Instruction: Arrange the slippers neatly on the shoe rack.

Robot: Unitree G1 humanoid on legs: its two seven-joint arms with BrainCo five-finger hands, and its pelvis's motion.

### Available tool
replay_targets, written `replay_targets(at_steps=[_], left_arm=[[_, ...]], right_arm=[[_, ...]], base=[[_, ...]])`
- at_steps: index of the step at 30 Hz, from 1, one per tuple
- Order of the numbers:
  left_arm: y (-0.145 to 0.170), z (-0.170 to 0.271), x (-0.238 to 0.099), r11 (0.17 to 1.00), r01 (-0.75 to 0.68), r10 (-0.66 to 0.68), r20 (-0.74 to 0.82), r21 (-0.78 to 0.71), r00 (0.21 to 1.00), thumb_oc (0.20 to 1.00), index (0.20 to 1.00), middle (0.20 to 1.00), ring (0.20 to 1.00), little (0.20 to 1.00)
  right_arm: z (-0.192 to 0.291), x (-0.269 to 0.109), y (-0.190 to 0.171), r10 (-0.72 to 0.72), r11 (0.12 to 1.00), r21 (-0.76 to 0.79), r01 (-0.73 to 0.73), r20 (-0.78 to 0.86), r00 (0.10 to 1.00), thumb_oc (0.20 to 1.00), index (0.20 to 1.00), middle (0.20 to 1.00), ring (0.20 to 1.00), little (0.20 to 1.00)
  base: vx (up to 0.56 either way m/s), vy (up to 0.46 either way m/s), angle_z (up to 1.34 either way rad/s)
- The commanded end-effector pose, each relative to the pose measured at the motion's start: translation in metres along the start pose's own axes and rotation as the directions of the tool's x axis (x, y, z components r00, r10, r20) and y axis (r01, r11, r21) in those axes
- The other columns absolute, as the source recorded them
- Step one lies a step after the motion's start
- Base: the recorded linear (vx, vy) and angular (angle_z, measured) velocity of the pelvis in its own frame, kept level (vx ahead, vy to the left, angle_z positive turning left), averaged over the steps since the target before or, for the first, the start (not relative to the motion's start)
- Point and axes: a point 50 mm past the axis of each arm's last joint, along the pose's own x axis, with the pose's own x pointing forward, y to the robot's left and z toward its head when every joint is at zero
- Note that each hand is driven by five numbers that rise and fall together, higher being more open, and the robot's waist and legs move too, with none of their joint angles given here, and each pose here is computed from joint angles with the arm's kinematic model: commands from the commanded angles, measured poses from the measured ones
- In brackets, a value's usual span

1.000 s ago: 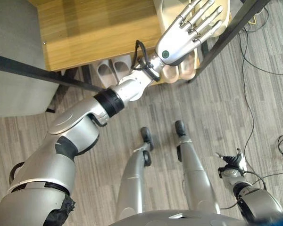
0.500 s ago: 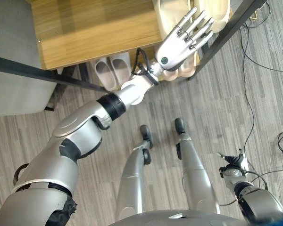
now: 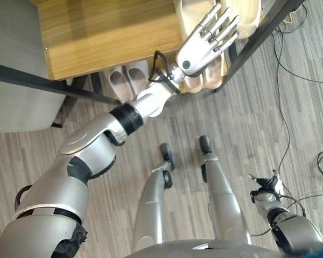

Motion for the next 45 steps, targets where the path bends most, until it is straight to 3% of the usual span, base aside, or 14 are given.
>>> replay_targets(at_steps=[1,19,29,45], left_arm=[[0.005,-0.021,0.022,0.996,-0.026,0.032,-0.062,0.089,0.998,1.000,1.000,1.000,1.000,1.000],[-0.035,-0.022,-0.009,0.978,0.204,-0.187,-0.240,0.050,0.953,1.000,1.000,1.000,1.000,1.000],[-0.027,-0.044,0.010,0.973,0.215,-0.180,-0.307,0.083,0.935,1.000,1.000,1.000,1.000,1.000],[-0.040,-0.036,0.005,0.931,0.362,-0.349,-0.385,-0.040,0.854,1.000,1.000,1.000,1.000,1.000]], right_arm=[[-0.017,0.010,-0.026,-0.069,0.994,-0.083,0.067,-0.024,0.997,1.000,1.000,1.000,1.000,1.000],[-0.020,0.009,-0.025,-0.064,0.986,-0.151,0.064,0.003,0.998,1.000,1.000,1.000,1.000,1.000],[-0.020,0.007,-0.021,-0.043,0.987,-0.151,0.044,0.014,0.999,1.000,1.000,1.000,1.000,1.000],[-0.020,0.005,-0.016,-0.010,0.989,-0.150,0.011,0.011,1.000,1.000,1.000,1.000,1.000,1.000]], base=[[0.00,0.000,0.00],[0.02,0.003,0.00],[0.00,0.000,0.00],[0.00,0.000,0.00]])
